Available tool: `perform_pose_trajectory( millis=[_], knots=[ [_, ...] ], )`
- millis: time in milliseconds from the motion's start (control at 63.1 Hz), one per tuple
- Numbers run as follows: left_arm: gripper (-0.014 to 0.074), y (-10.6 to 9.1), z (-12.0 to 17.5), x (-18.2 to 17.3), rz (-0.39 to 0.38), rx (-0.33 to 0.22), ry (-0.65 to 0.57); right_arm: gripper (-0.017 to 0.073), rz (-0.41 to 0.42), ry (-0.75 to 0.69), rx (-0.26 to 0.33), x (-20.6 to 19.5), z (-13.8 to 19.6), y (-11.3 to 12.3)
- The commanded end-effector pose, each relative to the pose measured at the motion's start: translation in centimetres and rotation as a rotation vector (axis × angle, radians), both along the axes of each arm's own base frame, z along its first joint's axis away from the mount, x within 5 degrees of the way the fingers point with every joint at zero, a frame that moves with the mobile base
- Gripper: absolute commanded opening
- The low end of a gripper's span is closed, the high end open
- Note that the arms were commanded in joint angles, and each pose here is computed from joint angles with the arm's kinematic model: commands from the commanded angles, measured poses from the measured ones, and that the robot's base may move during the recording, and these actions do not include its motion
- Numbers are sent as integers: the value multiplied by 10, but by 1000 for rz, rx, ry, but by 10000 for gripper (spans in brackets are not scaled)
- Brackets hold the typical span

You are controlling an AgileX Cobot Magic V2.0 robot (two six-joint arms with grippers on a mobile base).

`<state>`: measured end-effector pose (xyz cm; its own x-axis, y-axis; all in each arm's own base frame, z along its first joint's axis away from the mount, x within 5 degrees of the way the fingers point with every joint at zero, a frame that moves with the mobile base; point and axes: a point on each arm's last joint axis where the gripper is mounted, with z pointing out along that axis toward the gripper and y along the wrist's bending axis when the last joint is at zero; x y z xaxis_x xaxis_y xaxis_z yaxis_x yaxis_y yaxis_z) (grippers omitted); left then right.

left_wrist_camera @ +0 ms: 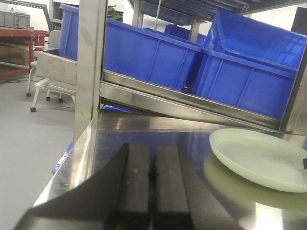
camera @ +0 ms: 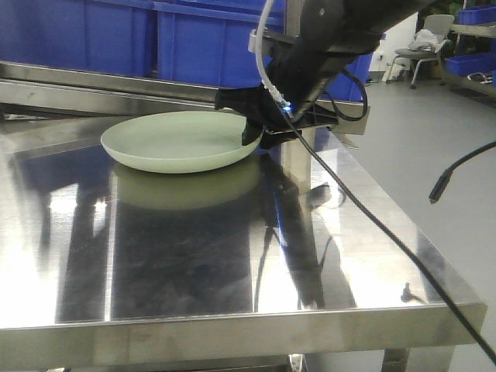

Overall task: Place green plate on second shelf with right arm
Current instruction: 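Close the right gripper on the plate rim nearest the robot, then lift the plate off the table with the right gripper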

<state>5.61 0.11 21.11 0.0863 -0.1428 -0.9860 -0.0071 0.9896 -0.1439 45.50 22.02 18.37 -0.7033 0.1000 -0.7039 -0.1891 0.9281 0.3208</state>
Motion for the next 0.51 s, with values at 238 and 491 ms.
perform_pose_trajectory(
  millis=[238, 491],
  knots=[
    [130, 0, -6, 0, 1, -8, -56, 57, -1, -183, 88, 5, 87, 1],
    [130, 0, -6, 0, 1, -8, -56, 57, 38, -251, 7, -13, 145, -10]
  ],
)
